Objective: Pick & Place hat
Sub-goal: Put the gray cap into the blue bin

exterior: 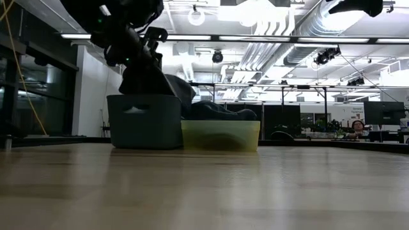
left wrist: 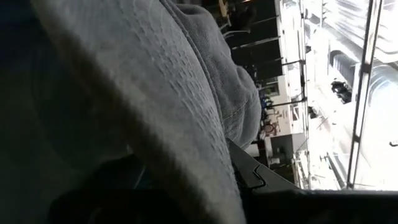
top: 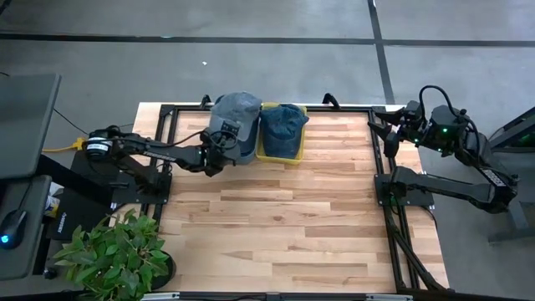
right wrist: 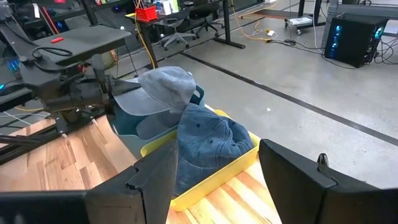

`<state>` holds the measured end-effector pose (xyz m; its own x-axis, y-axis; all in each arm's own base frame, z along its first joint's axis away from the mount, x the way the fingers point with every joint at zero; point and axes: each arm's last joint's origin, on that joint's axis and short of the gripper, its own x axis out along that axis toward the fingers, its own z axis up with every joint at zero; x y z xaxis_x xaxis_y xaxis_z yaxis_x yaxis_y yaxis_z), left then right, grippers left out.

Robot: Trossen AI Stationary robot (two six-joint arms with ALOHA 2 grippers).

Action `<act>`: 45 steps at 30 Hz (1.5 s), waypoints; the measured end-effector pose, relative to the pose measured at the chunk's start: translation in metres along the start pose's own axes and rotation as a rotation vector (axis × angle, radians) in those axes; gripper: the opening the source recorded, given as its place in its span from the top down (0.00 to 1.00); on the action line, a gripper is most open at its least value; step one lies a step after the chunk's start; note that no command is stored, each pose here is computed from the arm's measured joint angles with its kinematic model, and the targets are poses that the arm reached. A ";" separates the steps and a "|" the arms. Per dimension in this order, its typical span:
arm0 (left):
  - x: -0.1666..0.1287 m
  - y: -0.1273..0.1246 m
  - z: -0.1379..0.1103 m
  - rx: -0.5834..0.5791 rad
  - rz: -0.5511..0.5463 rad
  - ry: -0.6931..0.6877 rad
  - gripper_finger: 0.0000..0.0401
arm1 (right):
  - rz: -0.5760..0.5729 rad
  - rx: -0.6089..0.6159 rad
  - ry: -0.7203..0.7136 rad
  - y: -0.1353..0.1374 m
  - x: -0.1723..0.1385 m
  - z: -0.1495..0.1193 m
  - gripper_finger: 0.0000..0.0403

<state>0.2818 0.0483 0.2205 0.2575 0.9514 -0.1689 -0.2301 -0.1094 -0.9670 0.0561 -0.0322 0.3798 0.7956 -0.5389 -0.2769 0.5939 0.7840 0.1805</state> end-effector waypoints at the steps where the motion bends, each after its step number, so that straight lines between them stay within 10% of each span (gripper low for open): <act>1: 0.001 0.002 -0.002 0.005 0.001 -0.002 0.99 | 0.001 0.000 0.000 0.000 0.000 0.000 0.45; 34: 0.001 -0.001 -0.008 -0.059 -0.020 0.049 0.47 | -0.011 -0.015 0.052 -0.001 0.000 -0.005 0.45; 45: -0.002 -0.010 -0.003 -0.080 -0.039 0.064 0.44 | -0.011 -0.030 0.052 -0.001 0.000 -0.005 0.45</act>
<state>0.2862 0.0468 0.2300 0.3245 0.9354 -0.1403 -0.1435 -0.0980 -0.9848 0.0548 -0.0315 0.3748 0.7811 -0.5315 -0.3278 0.5982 0.7874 0.1489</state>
